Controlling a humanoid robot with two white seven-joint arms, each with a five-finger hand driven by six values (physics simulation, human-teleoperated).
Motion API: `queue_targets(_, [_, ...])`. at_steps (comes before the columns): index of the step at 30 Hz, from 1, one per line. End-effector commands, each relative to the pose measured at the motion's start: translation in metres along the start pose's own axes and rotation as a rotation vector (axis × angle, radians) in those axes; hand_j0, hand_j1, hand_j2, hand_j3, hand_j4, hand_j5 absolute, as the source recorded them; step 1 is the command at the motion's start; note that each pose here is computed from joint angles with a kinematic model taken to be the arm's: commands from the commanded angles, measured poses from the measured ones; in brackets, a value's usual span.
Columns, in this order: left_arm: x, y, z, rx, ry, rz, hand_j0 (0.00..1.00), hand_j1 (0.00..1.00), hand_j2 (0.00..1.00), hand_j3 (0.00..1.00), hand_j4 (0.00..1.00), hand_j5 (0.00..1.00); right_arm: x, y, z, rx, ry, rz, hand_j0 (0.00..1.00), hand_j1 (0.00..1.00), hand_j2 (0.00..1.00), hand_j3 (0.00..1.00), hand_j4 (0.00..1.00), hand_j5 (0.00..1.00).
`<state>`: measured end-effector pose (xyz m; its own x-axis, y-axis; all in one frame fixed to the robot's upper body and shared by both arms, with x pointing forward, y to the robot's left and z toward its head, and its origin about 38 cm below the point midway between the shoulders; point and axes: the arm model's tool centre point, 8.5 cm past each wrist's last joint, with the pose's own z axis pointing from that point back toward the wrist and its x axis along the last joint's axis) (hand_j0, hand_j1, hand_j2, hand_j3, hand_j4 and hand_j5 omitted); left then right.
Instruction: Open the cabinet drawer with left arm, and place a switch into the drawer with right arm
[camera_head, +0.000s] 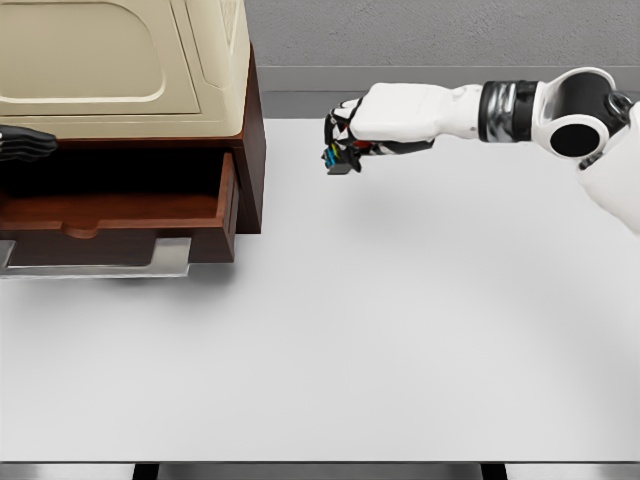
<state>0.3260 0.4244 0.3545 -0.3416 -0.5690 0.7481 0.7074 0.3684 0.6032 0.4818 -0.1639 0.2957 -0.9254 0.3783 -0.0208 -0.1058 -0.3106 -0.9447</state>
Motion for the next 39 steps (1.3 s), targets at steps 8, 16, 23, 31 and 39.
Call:
queue_targets(8, [0.002,0.002,0.008,0.01,0.008,-0.007,1.0,1.0,1.0,1.0,1.0,1.0,0.023,-0.033,-0.029,-0.064,-0.086,0.038,0.28,0.28,0.28,0.28,0.28,0.28])
queue_targets(16, [0.0,0.003,0.014,0.017,0.032,-0.005,1.0,1.0,1.0,1.0,1.0,1.0,0.068,-0.047,-0.036,-0.067,-0.2,0.147,0.3,0.3,0.3,0.3,0.3,0.3])
queue_targets(23, [0.0,0.003,0.019,0.02,0.046,-0.007,1.0,1.0,1.0,1.0,1.0,1.0,0.082,-0.079,-0.03,-0.111,-0.238,0.205,0.3,0.3,0.3,0.3,0.3,0.3])
queue_targets(31, [0.0,0.004,0.018,0.02,0.046,-0.007,1.0,1.0,1.0,1.0,1.0,1.0,0.112,-0.093,-0.068,-0.07,-0.341,0.258,0.3,0.3,0.3,0.3,0.3,0.3])
queue_targets(39, [0.0,0.003,0.018,0.018,0.045,-0.009,1.0,1.0,1.0,1.0,1.0,1.0,0.102,-0.113,-0.105,-0.042,-0.32,0.234,0.3,0.3,0.3,0.3,0.3,0.3])
